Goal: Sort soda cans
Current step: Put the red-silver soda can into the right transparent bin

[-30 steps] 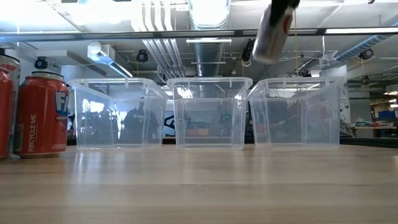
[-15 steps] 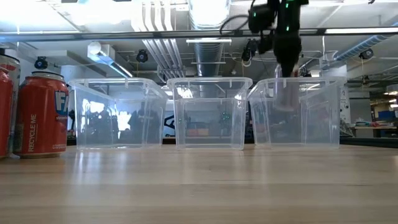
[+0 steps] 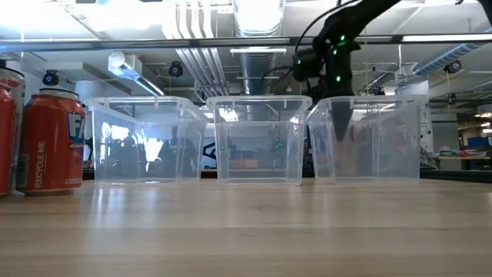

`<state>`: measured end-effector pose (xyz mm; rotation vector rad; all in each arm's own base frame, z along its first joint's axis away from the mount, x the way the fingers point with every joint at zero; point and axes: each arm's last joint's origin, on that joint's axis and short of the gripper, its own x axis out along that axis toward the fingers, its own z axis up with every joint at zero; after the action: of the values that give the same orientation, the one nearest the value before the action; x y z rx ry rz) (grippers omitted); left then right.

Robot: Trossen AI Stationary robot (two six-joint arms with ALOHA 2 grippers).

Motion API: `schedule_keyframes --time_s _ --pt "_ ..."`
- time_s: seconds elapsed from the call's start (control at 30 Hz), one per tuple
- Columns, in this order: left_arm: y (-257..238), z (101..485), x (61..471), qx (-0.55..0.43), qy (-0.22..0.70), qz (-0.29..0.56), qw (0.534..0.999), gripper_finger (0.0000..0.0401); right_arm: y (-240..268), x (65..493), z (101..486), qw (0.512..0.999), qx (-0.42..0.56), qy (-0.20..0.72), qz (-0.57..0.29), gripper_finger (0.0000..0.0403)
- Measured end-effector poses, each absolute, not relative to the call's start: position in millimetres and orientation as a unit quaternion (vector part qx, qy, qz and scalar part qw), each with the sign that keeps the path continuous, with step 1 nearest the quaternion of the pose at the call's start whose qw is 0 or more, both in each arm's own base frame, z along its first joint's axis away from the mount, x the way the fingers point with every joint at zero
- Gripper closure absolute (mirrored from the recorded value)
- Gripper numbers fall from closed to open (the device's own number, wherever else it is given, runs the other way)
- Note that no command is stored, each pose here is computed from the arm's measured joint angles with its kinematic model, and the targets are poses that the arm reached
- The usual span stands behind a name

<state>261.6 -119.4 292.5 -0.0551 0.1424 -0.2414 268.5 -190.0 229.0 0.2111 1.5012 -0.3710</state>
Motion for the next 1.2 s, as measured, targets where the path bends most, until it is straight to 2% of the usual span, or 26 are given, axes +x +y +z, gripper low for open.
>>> schedule_keyframes --time_s 0.2,0.4,0.53,0.7,0.93,1.07,1.2 --pt "-119 290 261 -0.045 0.084 -0.117 0.989 0.0241 -198 273 213 0.698 0.099 0.690 -0.163 0.0095" --pt "-119 290 261 -0.045 0.086 -0.117 0.988 0.0241 -200 274 216 0.711 0.091 0.676 -0.170 0.0058" --pt "-119 289 261 -0.043 0.090 -0.116 0.988 0.0241 -197 270 229 0.722 0.088 0.662 -0.179 0.0039" --pt "-119 290 260 -0.042 0.089 -0.116 0.988 0.0241 -182 260 259 0.744 0.084 0.633 -0.194 0.0036" --pt "-117 283 258 -0.036 0.132 -0.111 0.984 0.0241 -114 243 315 0.786 0.089 0.579 -0.194 0.0035" --pt "-116 281 257 -0.077 0.140 -0.077 0.984 0.0241 -56 239 340 0.827 0.081 0.534 -0.153 0.0035" --pt "-122 283 258 -0.101 0.120 -0.062 0.986 0.0241 3 233 348 0.847 0.089 0.514 -0.106 0.0035"
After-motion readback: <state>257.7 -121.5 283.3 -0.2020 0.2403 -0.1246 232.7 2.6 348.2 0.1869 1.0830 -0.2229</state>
